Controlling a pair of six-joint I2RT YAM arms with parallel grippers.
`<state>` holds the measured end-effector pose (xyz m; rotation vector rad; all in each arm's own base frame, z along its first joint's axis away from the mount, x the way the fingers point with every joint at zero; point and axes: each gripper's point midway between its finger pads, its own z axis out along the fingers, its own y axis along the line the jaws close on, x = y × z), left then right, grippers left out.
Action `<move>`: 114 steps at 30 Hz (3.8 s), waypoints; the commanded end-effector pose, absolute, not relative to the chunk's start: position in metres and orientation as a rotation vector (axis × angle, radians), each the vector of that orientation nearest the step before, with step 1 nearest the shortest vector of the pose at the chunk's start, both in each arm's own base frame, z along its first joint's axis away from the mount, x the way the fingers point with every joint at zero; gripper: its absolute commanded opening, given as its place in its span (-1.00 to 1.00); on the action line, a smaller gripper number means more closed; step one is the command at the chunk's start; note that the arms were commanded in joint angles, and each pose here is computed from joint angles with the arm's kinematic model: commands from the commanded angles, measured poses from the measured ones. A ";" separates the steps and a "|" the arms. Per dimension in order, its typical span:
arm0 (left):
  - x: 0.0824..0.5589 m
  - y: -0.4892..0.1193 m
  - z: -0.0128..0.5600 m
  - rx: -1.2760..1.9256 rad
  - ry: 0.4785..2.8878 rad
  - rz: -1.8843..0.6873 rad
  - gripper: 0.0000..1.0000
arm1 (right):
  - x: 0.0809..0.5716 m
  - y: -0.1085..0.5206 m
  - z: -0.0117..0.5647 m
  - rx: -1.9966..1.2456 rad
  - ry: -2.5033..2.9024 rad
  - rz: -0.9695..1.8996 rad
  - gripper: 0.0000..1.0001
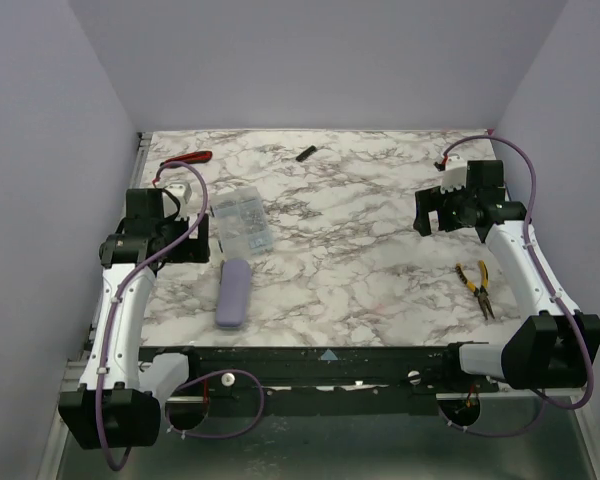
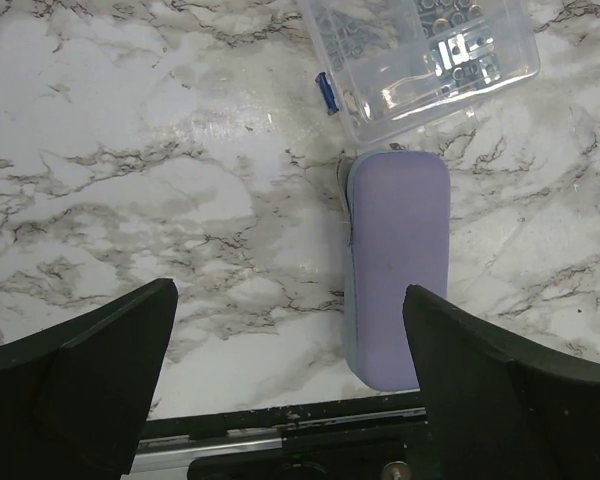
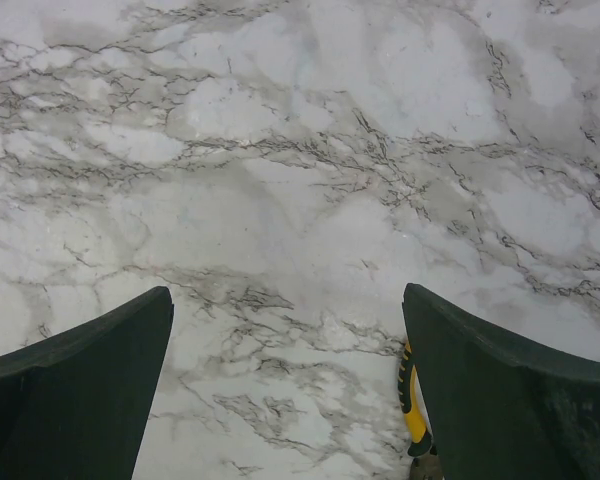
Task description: Open the umbrella
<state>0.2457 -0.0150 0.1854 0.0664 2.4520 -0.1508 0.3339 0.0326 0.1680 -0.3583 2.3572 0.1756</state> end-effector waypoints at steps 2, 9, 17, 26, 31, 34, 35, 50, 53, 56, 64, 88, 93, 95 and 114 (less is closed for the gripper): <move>0.234 -0.024 0.163 0.000 2.565 -0.221 0.97 | 0.327 0.033 0.168 -0.351 2.366 0.191 0.99; 0.227 -0.059 0.142 0.056 2.696 -0.400 0.97 | 0.329 0.031 0.163 -0.355 2.380 0.178 0.99; 0.223 -0.092 0.113 -0.007 2.818 -0.610 0.96 | 0.332 0.028 0.159 -0.349 2.394 0.157 1.00; 0.214 -0.110 0.076 -0.052 2.994 -0.666 0.80 | 0.338 0.023 0.158 -0.353 2.410 0.126 1.00; 0.210 -0.125 0.066 -0.029 3.023 -0.750 0.52 | 0.345 0.021 0.158 -0.355 2.412 0.112 0.99; 0.204 -0.149 0.067 0.028 2.970 -0.860 0.39 | 0.347 0.021 0.158 -0.348 2.415 0.115 1.00; 0.202 -0.159 0.068 0.037 2.959 -0.899 0.35 | 0.348 0.022 0.157 -0.344 2.419 0.117 1.00; 0.261 -0.359 0.075 0.114 2.871 -1.059 0.18 | 0.342 0.033 0.145 -0.296 2.505 0.221 0.99; 0.287 -0.381 0.104 0.192 2.748 -1.092 0.27 | 0.337 0.040 0.147 -0.297 2.521 0.280 1.00; 0.293 -0.377 0.132 0.318 2.643 -1.081 0.67 | 0.327 0.053 0.147 -0.296 2.532 0.386 1.00; 0.272 -0.300 0.151 0.595 2.423 -0.918 0.97 | 0.285 0.097 0.132 -0.220 2.575 0.775 1.00; 0.206 -0.354 0.073 0.930 2.331 -1.120 -0.25 | 0.296 0.169 0.073 0.167 2.707 1.386 0.56; 0.203 -0.365 0.075 0.942 2.309 -1.117 -0.18 | 0.319 0.196 0.080 0.031 2.677 1.418 0.65; 0.206 -0.368 0.080 0.936 2.292 -1.117 -0.10 | 0.324 0.199 0.082 0.017 2.666 1.438 0.72; 0.263 -0.224 0.193 0.620 1.927 -0.718 0.97 | 0.276 0.139 0.113 -0.875 2.543 0.409 1.00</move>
